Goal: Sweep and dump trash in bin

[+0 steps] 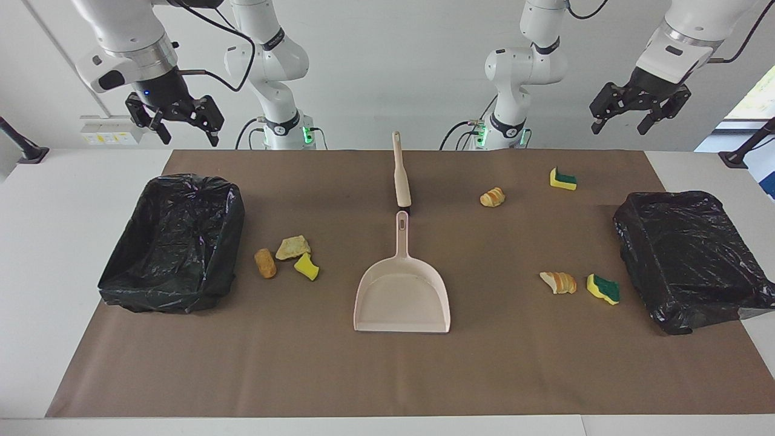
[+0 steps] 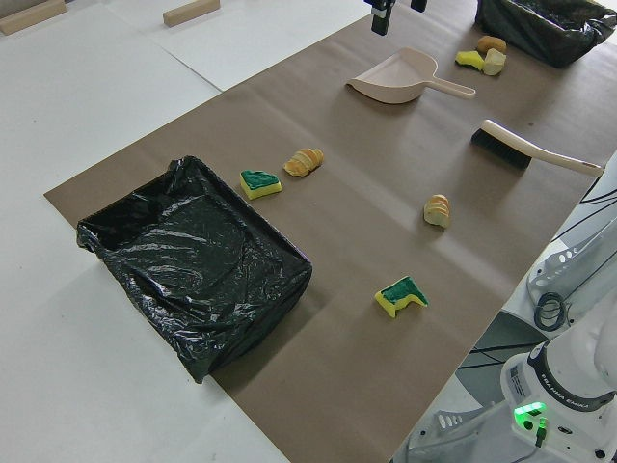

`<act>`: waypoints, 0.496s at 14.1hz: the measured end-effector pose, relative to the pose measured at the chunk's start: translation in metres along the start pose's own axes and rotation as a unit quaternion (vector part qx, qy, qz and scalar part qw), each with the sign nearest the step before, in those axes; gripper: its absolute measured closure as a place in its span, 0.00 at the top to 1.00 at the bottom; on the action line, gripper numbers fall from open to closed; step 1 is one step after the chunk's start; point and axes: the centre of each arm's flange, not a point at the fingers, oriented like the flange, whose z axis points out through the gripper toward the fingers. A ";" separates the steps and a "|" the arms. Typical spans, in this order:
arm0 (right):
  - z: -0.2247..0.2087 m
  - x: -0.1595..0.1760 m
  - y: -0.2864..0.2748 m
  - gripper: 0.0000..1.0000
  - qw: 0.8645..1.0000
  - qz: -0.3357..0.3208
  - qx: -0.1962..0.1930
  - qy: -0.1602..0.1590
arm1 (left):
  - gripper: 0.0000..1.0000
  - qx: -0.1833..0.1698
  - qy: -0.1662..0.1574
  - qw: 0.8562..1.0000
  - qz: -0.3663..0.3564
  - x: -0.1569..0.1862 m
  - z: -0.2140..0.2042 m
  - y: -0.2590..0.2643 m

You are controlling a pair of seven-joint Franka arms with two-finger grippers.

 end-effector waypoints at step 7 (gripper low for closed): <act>0.002 -0.001 0.001 1.00 1.000 0.001 0.000 -0.002 | 1.00 0.000 0.000 1.000 0.002 0.000 0.000 0.002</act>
